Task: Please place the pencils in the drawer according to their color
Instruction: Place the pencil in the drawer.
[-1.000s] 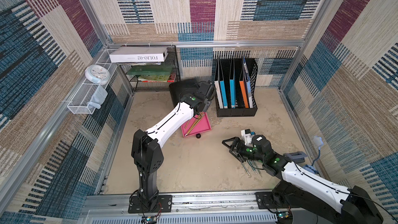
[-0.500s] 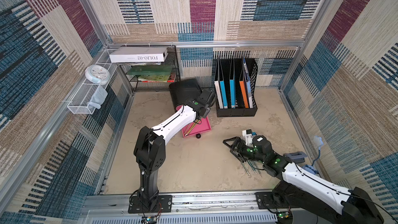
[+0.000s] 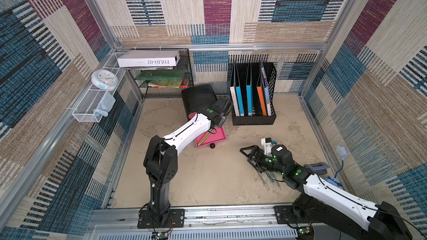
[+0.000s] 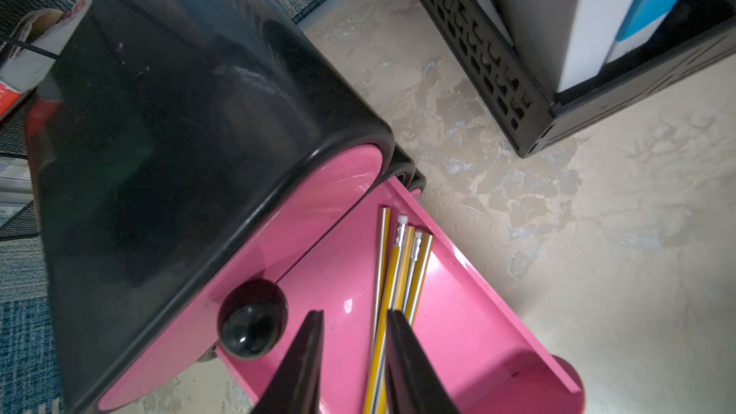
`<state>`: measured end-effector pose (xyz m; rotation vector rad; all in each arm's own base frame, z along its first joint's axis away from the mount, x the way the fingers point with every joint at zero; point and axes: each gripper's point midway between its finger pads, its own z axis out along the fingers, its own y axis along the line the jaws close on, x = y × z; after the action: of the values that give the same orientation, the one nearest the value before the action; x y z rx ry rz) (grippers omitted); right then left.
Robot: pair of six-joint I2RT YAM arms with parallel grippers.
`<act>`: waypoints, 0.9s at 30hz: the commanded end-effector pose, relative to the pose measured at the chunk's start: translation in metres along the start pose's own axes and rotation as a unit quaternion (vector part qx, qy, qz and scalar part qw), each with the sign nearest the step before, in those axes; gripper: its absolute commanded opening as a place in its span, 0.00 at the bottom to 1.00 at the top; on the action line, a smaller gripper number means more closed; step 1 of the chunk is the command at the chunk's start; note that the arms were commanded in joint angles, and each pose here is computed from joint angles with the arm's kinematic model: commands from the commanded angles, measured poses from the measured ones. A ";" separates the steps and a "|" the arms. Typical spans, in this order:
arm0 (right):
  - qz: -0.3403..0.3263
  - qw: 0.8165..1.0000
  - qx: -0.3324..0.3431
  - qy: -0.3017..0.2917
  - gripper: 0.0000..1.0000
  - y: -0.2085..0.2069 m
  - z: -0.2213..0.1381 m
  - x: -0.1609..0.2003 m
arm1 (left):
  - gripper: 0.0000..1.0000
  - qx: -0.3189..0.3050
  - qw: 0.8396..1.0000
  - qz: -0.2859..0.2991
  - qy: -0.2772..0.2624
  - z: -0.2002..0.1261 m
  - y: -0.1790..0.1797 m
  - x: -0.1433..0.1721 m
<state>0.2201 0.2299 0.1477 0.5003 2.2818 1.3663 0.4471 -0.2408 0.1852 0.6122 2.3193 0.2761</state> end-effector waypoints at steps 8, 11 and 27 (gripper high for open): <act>-0.013 1.000 -0.014 -0.002 0.99 0.009 -0.001 -0.002 | 0.36 0.020 0.996 -0.082 -0.035 -0.045 0.015 -0.021; -0.019 0.999 -0.027 0.016 0.99 0.016 0.004 0.003 | 0.37 0.019 0.993 -0.107 -0.035 -0.060 0.023 -0.022; -0.080 0.989 -0.106 0.072 0.99 0.068 0.051 0.014 | 0.49 0.044 0.946 -0.322 -0.007 -0.100 0.121 -0.013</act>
<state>0.2375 0.2953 0.1650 0.2342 2.2839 1.5261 0.4318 -0.1527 0.3149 -0.0209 2.3219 -0.0302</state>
